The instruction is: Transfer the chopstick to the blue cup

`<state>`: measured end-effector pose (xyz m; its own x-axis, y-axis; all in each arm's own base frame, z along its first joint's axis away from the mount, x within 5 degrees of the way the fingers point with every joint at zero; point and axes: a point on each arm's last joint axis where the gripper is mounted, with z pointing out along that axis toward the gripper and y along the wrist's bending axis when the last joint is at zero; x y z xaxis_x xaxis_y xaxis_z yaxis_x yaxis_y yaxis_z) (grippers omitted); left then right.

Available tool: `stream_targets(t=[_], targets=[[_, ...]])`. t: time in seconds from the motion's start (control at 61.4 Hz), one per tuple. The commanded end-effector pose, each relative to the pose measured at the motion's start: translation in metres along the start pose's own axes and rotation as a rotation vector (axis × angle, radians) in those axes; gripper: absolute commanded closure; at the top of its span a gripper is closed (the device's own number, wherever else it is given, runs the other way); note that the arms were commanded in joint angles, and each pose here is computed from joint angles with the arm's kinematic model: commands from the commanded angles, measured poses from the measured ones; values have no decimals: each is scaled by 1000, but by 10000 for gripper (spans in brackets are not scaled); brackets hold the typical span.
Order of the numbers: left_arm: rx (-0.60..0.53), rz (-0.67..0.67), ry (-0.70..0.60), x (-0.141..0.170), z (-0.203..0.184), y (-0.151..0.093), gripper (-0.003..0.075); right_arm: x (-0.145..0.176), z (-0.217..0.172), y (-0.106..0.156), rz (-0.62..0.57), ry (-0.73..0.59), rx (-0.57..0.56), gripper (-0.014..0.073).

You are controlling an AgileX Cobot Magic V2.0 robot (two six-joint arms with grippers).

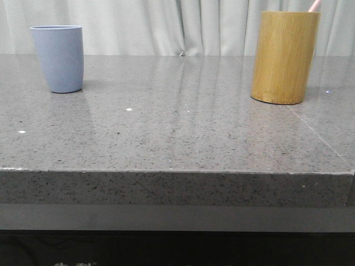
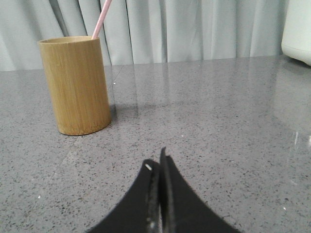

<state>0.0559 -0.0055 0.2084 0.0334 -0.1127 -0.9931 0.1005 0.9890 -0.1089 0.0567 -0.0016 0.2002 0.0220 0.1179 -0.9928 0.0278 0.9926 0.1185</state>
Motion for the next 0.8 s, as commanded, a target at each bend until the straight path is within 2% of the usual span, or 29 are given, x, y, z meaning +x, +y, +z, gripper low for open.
stream_targets(t=[0.0, 0.57, 0.782], targets=[[13, -7, -88, -4, -2, 0, 739, -10, -2, 0, -8, -108, -2, 662], [13, -7, -88, -4, -2, 0, 739, -10, -2, 0, -8, -108, -2, 662], [15, -7, -141, -9, -2, -1, 739, -11, -2, 1, -8, -118, -3, 662]])
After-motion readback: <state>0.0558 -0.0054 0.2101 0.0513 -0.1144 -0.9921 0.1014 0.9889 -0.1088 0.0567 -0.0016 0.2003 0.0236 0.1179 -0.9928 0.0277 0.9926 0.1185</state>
